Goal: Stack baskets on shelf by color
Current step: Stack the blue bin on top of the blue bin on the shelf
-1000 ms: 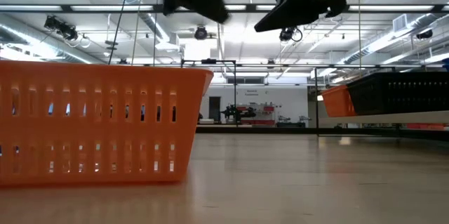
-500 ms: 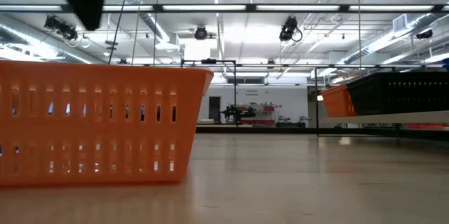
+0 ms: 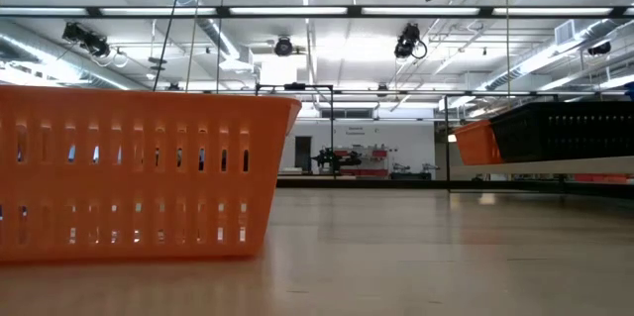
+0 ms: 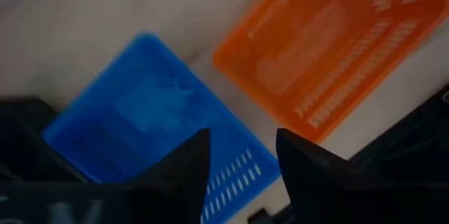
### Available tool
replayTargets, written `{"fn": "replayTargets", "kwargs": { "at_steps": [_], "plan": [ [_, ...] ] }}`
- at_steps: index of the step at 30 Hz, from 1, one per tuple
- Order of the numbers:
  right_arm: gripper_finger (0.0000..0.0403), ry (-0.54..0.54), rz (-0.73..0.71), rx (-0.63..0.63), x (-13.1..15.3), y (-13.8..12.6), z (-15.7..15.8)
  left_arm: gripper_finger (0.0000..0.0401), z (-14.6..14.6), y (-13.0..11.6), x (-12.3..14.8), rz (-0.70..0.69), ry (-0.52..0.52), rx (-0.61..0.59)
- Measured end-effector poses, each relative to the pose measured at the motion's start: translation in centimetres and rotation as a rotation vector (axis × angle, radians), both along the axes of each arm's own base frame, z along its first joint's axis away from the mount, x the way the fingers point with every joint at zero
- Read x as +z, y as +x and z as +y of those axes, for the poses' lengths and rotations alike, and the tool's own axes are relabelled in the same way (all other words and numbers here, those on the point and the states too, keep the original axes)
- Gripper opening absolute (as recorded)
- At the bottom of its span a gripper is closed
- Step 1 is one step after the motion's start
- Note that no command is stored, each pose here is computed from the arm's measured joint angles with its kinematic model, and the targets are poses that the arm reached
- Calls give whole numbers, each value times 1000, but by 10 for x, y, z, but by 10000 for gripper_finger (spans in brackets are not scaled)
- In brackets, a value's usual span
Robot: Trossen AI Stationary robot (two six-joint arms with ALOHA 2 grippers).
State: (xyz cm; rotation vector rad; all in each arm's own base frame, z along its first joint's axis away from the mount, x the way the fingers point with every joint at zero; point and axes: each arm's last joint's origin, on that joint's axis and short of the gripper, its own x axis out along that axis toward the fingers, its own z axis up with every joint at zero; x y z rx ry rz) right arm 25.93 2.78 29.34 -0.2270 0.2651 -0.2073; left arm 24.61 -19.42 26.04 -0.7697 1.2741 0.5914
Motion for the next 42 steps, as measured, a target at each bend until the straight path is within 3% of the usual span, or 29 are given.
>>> {"fn": "replayTargets", "kwargs": {
  "at_steps": [10,15,23,28,36,42],
  "plan": [
    [63,129,-89,-26,6,1,0,205,-8,-14,-48,5,-28,43],
    [63,201,-105,-38,6,1,0,204,-7,-12,-68,-56,-74,46],
    [63,277,-105,-5,5,0,9,187,0,-24,-92,21,-84,-11],
    [63,281,-74,52,3,-2,21,146,5,-19,-92,3,-54,-113],
    [63,316,-12,90,-3,-7,36,18,22,6,-76,-75,16,-274],
    [63,315,0,130,-4,-10,46,16,37,22,-64,-89,50,-351]
  ]
}}
